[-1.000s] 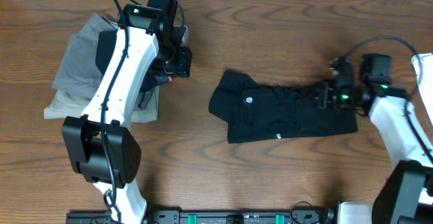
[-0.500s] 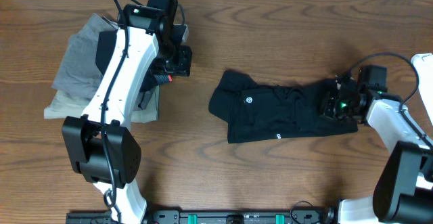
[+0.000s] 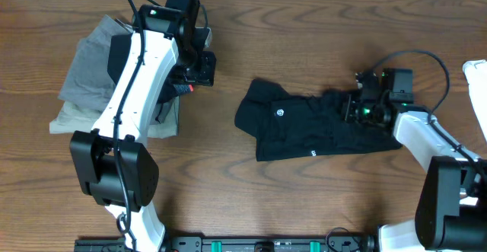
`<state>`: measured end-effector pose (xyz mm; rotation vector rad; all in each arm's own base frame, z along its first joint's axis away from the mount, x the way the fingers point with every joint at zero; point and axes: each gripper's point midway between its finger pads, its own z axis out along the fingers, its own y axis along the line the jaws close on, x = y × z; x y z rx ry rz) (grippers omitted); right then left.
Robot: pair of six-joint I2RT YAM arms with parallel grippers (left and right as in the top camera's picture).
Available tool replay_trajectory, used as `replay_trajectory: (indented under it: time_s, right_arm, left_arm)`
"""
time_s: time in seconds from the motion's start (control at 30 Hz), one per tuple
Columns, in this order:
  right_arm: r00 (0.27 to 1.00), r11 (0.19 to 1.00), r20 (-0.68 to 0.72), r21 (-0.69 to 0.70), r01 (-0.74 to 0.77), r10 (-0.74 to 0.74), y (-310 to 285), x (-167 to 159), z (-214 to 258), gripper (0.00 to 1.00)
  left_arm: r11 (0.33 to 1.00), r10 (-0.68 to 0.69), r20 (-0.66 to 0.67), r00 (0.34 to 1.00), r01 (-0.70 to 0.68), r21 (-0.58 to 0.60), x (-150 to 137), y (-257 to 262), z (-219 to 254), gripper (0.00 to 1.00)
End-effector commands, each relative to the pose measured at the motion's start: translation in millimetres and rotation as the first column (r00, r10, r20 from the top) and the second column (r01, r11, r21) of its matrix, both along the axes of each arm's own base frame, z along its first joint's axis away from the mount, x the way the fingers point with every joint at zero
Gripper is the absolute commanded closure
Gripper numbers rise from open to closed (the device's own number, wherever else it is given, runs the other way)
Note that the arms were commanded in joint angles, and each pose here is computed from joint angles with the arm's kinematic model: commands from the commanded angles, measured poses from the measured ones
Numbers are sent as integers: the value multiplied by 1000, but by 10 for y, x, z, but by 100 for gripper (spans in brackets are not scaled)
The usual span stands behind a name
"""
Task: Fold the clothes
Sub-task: 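Fold the right end leftward over the shirt with the right gripper, then grasp the folded black shirt's left side with the left gripper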
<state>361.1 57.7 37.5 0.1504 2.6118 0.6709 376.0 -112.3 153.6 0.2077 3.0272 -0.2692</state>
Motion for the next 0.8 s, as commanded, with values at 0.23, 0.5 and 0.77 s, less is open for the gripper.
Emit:
replay_trajectory:
  time_s: [0.23,0.5,0.77]
  right_arm:
    - [985,988,165,130,-79,57,268,254,335,97]
    - [942,991,335,123,-53,8,2,370,977,62]
    - [896,995,443,95,-21,-24,-167,237,1502,45]
  left_arm:
    - [1000,-6,-20,1000,6,-5,-59,-2,10,46]
    - [988,-66,-113,991,49,-146,-303,-367,-187,37]
    - [939,-48,-199,979,-24,-342,-566,-825,-895,14]
